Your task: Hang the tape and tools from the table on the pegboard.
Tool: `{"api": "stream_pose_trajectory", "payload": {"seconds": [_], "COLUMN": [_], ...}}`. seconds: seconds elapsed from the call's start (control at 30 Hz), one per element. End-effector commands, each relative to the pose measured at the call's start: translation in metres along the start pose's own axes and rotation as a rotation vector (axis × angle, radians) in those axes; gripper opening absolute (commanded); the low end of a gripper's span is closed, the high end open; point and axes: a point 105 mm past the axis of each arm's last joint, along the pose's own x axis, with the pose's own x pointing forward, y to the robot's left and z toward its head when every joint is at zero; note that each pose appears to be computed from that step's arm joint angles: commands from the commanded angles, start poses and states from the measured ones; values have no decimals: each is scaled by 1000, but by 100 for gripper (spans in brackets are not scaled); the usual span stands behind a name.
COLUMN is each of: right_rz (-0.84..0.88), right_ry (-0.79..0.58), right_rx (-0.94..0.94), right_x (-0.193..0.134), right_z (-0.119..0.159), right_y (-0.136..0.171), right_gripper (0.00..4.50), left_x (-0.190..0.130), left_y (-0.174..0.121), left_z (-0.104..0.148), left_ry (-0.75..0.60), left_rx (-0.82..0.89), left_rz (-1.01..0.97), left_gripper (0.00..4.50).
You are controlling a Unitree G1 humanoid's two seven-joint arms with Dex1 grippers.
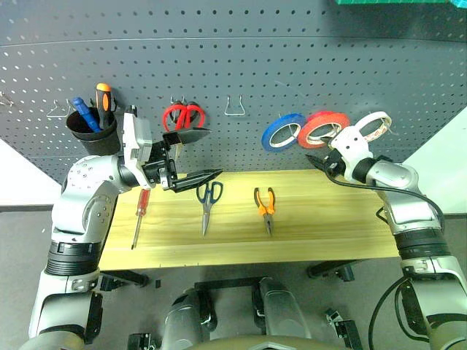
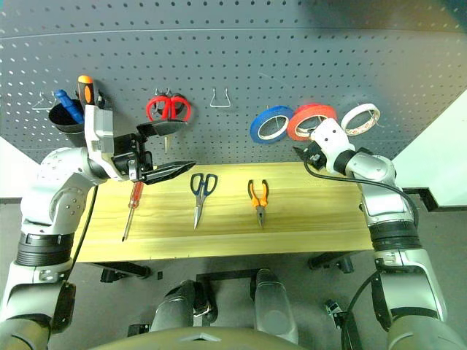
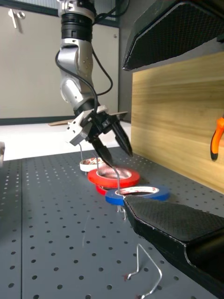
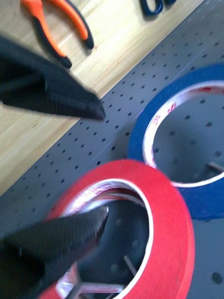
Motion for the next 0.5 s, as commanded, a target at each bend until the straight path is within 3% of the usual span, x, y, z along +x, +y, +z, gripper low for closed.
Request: {"api": "stream_pose_trajectory", "payload": {"seconds": [0.03, 0.27, 0.5], "right_rz": [81, 277, 276], "right_ry": [8, 210, 318], "right_rx": [22, 213, 451], "right_x": [-21, -63, -56], "right_z": [15, 5, -13], "right_y": [-2, 23, 44], "right_gripper": [447, 447, 447], "left_x": [-3, -14, -17], "left_y": [-3, -3, -9], "left_z": [3, -28, -64], "left_ry": [20, 195, 353], "left_rx": [17, -34, -85], "left_rz": [3, 77, 163], "left_gripper": [450, 450, 450]}}
